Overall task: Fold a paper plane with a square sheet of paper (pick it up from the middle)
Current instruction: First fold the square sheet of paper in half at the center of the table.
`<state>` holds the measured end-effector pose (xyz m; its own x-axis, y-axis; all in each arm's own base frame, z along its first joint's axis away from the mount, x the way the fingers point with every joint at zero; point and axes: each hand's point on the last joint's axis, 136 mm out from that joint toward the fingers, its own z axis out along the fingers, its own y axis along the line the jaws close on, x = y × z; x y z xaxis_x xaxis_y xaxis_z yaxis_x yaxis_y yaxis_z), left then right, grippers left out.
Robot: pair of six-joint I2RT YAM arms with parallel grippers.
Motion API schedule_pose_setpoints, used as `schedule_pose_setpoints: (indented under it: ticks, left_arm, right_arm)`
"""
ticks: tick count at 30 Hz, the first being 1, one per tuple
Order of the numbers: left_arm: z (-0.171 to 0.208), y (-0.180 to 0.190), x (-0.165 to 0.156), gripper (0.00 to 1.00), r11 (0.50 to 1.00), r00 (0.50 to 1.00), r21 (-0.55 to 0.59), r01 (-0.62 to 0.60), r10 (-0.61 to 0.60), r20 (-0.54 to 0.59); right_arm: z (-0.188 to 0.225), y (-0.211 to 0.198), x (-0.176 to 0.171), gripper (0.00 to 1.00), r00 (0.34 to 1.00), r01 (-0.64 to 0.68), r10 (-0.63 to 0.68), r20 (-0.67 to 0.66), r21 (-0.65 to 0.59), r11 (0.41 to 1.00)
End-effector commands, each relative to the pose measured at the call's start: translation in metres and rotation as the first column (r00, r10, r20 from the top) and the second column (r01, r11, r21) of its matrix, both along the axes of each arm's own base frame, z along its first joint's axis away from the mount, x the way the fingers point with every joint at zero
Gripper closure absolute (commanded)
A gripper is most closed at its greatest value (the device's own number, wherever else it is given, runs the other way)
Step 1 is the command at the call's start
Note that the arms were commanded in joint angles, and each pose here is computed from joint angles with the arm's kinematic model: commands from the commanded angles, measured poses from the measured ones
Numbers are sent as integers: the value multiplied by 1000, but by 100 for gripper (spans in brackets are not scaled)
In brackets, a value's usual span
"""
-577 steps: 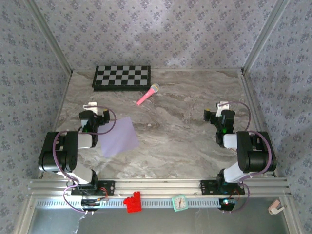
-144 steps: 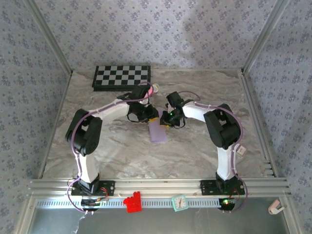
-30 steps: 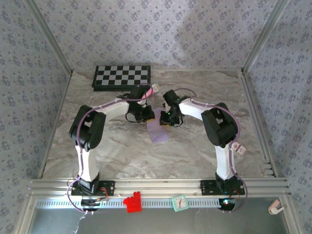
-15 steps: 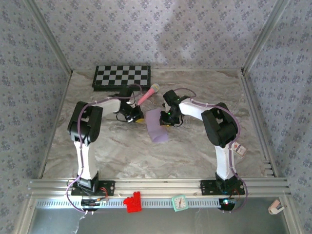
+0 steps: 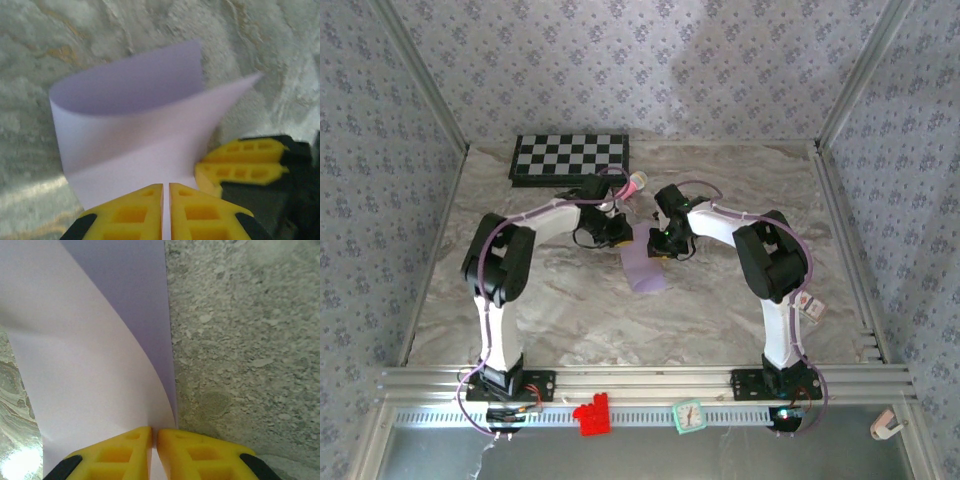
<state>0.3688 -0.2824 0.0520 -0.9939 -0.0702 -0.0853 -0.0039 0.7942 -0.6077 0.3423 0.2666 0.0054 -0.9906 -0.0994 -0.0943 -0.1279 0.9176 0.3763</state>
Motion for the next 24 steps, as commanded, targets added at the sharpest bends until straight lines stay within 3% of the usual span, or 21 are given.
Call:
schedule_pose_setpoints:
  ticks: [1,14,20,24]
  left_arm:
    - [-10,5,18,89,999,999,16,-41,41,4]
    - [-46,78,45,90,962,983,202,-185,179,46]
    - [-22,86,50,89,967,979,162,-196,185,80]
    - [12,64,48,88,985,981,30,-168,164,103]
  right_arm:
    - [-84,-94,-51,80,980,-8,-72,-185,-400,916]
    - [-87,-98,-53,81,980,-4,-79,-185,-410,912]
    - [-87,-98,-53,81,980,-5,-78,-185,-410,912]
    - [-87,-97,-51,81,980,-4,-77,-182,-409,912]
